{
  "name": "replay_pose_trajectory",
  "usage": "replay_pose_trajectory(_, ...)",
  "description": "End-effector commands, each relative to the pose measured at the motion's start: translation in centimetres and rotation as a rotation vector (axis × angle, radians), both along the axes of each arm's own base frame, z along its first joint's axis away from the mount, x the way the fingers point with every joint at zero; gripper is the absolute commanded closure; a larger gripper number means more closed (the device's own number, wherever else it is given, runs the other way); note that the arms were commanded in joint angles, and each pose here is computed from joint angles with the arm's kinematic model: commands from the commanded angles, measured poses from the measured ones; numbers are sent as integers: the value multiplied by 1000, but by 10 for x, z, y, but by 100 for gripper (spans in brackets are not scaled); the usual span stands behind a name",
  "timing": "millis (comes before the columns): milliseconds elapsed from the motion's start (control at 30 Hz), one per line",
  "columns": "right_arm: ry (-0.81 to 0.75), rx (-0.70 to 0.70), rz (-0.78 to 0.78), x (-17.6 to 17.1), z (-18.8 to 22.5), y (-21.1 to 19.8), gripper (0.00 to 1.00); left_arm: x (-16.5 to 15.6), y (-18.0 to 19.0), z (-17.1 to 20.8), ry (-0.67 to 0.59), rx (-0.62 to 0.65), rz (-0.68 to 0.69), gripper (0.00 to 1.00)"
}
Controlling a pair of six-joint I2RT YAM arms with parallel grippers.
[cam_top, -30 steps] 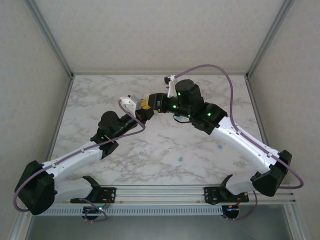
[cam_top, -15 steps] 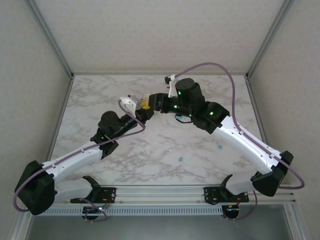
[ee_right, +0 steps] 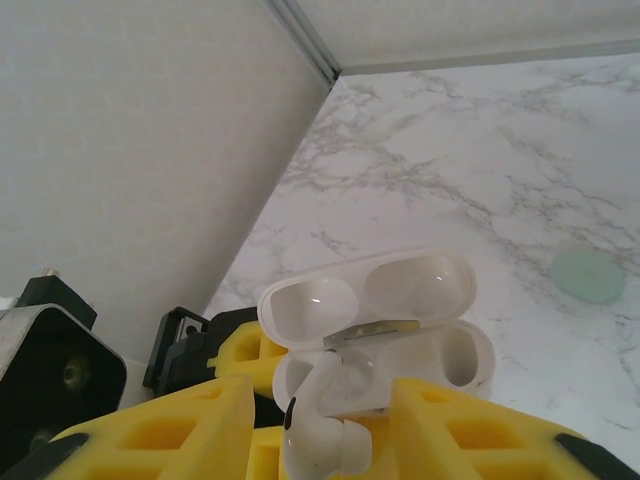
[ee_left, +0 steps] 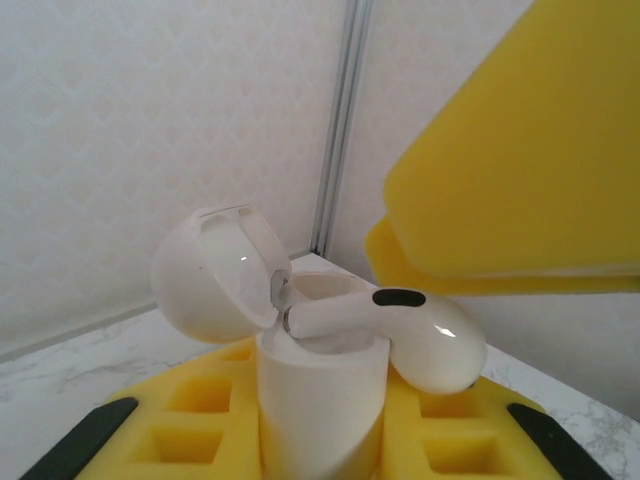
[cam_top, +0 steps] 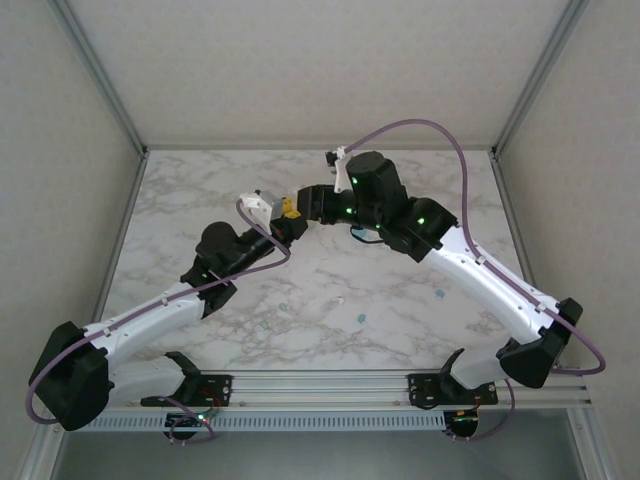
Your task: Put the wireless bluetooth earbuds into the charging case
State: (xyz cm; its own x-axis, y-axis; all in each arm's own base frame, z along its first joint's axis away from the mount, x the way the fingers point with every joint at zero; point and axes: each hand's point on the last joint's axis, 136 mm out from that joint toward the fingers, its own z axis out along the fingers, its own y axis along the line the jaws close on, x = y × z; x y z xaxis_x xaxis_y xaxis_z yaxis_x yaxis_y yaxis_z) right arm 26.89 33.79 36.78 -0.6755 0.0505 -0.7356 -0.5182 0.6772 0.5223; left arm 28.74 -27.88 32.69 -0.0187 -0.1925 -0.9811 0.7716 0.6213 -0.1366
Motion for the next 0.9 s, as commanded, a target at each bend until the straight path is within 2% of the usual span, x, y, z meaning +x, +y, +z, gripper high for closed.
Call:
replay_pose_trajectory(0,-57,-33,-2,-7,21,-15,57,-6,1,31,-55,-55,-8,87)
replay_pose_trajectory(333,104,-13,49,-22,-2,-7,60,-5,1,33,-55,-57,-7,87)
replay_pose_trajectory(567,89,39,66,-19,6,3,66,-7,-1,31,-51,-42,-20,87)
replay_pose_trajectory(867,97,13,38,-13,1,3,66,-7,0,32,-52,-41,-15,87)
